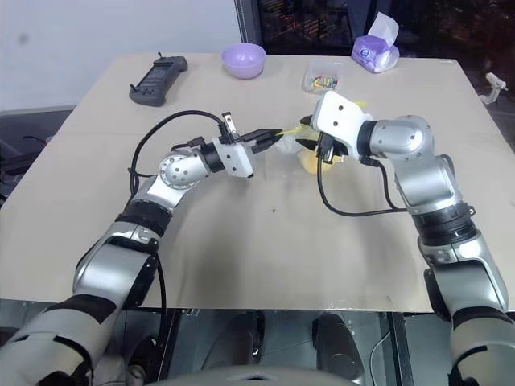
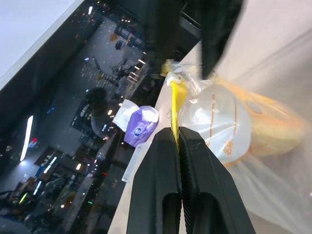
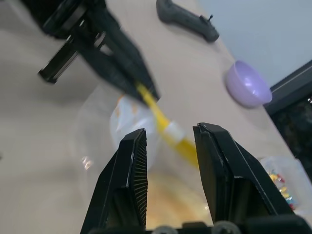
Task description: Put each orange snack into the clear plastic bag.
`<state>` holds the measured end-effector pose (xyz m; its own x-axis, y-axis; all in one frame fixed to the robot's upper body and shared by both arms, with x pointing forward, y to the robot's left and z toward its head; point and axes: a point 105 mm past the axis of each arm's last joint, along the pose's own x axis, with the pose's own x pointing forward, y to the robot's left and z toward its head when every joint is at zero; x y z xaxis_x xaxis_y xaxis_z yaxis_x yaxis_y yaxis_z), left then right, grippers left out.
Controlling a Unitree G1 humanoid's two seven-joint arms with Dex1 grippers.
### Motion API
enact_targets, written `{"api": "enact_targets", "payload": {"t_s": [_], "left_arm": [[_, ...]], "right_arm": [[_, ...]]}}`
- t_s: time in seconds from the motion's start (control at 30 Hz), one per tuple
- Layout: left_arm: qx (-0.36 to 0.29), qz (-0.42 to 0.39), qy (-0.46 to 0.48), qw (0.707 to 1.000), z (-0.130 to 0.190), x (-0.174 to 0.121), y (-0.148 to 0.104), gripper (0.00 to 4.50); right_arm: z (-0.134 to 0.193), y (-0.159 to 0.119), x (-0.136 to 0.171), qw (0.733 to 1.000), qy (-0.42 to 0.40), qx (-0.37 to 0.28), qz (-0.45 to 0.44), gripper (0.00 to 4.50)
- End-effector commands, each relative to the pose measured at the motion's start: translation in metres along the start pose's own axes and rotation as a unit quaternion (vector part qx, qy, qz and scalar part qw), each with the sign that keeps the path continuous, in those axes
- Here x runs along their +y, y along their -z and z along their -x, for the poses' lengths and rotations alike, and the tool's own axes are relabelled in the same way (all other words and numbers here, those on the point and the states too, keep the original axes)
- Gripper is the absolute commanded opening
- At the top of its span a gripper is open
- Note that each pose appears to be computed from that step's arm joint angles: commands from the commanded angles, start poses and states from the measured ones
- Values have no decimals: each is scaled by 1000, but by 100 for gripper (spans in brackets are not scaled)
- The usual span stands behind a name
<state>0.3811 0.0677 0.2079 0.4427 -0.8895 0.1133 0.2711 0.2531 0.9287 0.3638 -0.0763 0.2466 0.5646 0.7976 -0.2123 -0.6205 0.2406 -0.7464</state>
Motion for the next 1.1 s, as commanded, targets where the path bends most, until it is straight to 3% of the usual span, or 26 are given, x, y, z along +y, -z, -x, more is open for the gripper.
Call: {"api": "enact_targets", "payload": {"t_s": [0.03,0.43,1.1], "left_arm": [[-24,-12,-14,1000,-1,8,-11,0],[-35,-61,23,997,-1,0,-16,0],[-40,-80,29,996,-1,-4,-18,0]], "right_arm": [[3,-15,-13,999,19,-17,30,168],[11,-15,10,998,-58,-22,-1,168],[15,0,13,996,-85,12,4,168]]}}
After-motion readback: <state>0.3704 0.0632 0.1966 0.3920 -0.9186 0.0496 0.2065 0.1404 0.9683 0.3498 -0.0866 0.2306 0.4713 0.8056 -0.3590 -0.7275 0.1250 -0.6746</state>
